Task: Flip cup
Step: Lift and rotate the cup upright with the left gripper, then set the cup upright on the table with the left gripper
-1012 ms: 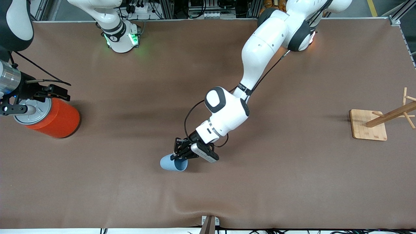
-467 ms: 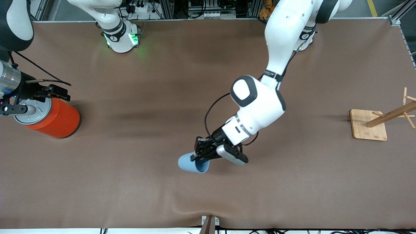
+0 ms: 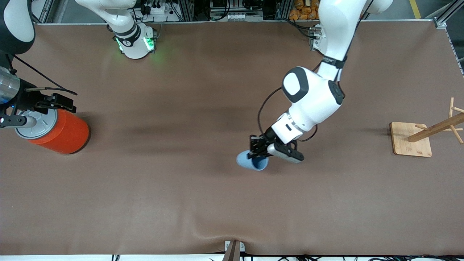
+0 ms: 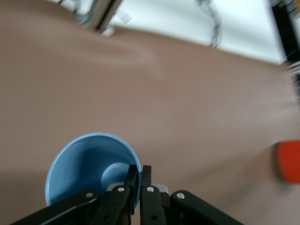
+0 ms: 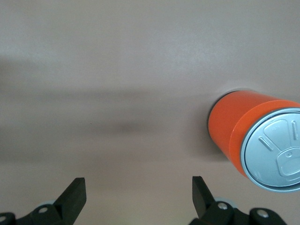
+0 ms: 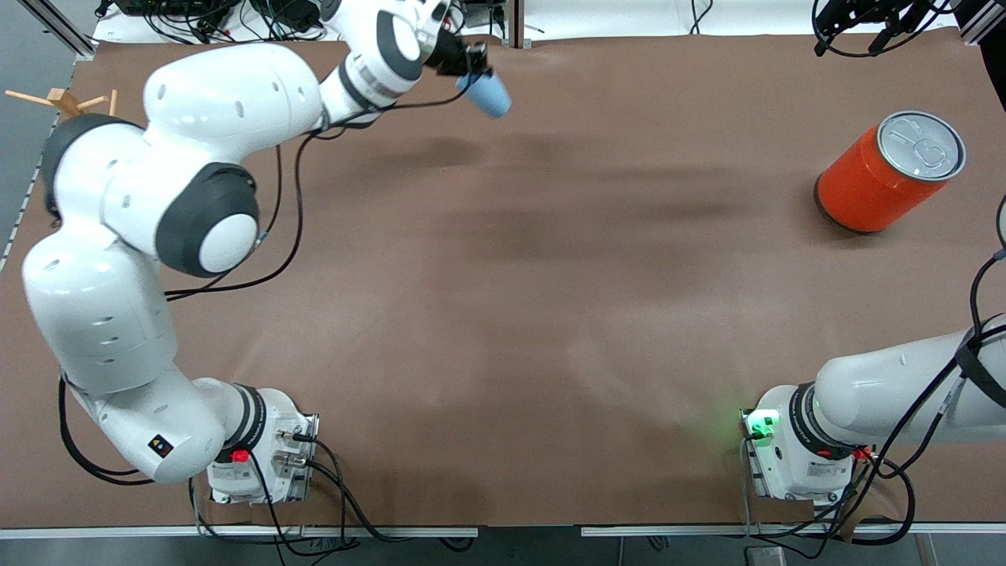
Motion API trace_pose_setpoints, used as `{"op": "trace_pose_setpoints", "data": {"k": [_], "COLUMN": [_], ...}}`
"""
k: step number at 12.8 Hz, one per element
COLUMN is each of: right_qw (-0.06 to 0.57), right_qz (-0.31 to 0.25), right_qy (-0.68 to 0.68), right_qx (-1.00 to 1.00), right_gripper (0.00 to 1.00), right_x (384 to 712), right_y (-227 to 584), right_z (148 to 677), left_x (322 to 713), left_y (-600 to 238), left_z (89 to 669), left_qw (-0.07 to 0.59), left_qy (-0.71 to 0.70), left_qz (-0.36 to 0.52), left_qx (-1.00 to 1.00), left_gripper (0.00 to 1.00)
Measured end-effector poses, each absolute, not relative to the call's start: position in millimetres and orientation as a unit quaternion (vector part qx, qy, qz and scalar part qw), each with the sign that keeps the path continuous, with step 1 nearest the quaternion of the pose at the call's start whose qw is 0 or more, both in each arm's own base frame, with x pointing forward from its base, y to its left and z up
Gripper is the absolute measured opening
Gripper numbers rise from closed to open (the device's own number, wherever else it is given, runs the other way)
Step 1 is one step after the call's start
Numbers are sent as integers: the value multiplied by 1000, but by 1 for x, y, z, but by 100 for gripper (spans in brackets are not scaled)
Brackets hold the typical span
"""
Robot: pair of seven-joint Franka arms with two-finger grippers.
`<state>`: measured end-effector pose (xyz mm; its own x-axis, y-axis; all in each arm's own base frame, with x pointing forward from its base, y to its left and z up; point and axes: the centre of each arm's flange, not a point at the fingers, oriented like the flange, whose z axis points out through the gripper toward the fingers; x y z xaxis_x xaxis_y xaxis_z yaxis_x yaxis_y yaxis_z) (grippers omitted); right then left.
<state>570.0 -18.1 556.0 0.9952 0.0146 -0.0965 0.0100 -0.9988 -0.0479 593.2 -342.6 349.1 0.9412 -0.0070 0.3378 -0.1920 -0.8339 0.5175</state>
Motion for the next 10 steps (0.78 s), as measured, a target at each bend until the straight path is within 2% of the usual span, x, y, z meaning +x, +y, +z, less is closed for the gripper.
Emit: {"op": "trace_pose_setpoints", "data": {"k": [5, 10], "right_qw": [23, 22], "right_qz": [29, 23], "right_qy": [-2, 11], "right_qx": [-999, -999], "right_gripper": [100, 100], "right_x": [572, 571], "right_y": [-22, -36], "right_z": [574, 590], "left_x": [557, 536], "left_y": [-276, -260], "left_z": [289, 262], "left_qw": [172, 129], "left_qy": [-96, -112], "left_qz": [133, 156], "left_qx": [971, 973], "left_gripper": [6, 6]}}
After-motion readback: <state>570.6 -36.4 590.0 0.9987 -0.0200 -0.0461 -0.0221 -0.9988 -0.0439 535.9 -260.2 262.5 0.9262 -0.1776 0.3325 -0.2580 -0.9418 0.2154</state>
